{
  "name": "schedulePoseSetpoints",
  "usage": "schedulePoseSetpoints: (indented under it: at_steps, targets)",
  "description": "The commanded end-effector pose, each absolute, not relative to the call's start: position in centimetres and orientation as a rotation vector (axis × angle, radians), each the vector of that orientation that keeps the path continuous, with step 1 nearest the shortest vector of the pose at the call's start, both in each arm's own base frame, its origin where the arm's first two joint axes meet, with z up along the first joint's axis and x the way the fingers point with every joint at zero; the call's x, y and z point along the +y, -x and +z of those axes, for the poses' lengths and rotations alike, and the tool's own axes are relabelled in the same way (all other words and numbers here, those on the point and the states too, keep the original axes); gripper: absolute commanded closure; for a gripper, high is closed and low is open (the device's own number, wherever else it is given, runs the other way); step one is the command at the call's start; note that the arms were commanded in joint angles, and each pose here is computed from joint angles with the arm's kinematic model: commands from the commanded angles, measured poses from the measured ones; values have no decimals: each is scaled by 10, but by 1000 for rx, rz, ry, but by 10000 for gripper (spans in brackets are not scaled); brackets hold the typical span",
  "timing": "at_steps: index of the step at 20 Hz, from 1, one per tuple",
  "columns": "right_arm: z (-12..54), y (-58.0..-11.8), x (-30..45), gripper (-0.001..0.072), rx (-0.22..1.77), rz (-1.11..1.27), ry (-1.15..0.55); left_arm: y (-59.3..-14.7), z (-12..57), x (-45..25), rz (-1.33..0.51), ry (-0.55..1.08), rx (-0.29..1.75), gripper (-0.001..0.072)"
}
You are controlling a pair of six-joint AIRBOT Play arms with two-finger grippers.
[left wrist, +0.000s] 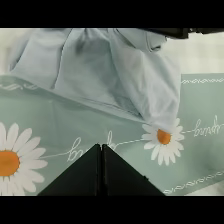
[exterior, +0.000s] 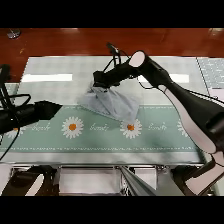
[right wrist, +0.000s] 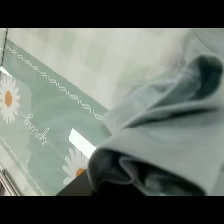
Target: Fold the shirts.
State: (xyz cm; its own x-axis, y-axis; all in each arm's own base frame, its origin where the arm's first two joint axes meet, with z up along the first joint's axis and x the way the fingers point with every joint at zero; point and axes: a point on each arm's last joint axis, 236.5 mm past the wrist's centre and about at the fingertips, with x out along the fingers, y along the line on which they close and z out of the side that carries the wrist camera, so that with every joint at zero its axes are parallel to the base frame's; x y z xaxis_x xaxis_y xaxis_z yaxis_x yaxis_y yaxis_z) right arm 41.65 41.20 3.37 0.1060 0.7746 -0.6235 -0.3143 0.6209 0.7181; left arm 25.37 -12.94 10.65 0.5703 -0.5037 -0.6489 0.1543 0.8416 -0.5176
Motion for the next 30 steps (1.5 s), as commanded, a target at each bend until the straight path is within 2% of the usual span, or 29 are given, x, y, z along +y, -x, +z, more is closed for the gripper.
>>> schedulePoseSetpoints:
  at_steps: [1,2,5,7,8,10,12,14,15,17,18,19,21,24,27,30]
  targets:
    - [12,-432,433,197,1224,821,-505,-261,75,-122,-334,493,898,688]
    - [12,-437,434,91,1216,802,-529,-268,69,-121,-319,501,905,688]
    - [33,-436,400,91,1280,823,-519,-282,47,-120,-286,525,960,688]
    - [59,-427,335,93,1354,833,-430,-286,32,-120,-282,507,999,688]
    - [62,-429,284,99,1360,755,-288,-287,26,-120,-275,507,1016,688]
    - [72,-438,152,98,1327,347,-59,-290,16,-119,-264,512,1041,688]
    - [86,-419,62,98,1233,52,-98,-290,13,-119,-261,513,1052,688]
    - [64,-383,26,98,1102,-105,-300,-290,13,-119,-261,511,1052,688]
    - [39,-361,29,98,1041,-165,-490,-290,13,-119,-260,512,1050,688]
    - [2,-338,68,98,919,-122,-894,-295,16,-118,-253,518,1026,688]
    - [-11,-331,84,98,894,-94,-1027,-297,17,-118,-250,525,1018,688]
    - [-25,-326,95,98,901,-66,-1066,-299,19,-118,-250,532,1008,688]
    - [-47,-323,107,98,979,-4,-971,-300,20,-118,-250,537,1001,688]
    - [-75,-312,143,98,1227,146,-883,-300,19,-118,-250,537,1002,688]
    - [-80,-319,183,98,1384,344,-899,-300,21,-120,-254,553,1001,688]
    - [-87,-334,196,98,1445,397,-925,-300,24,-125,-265,581,1000,688]
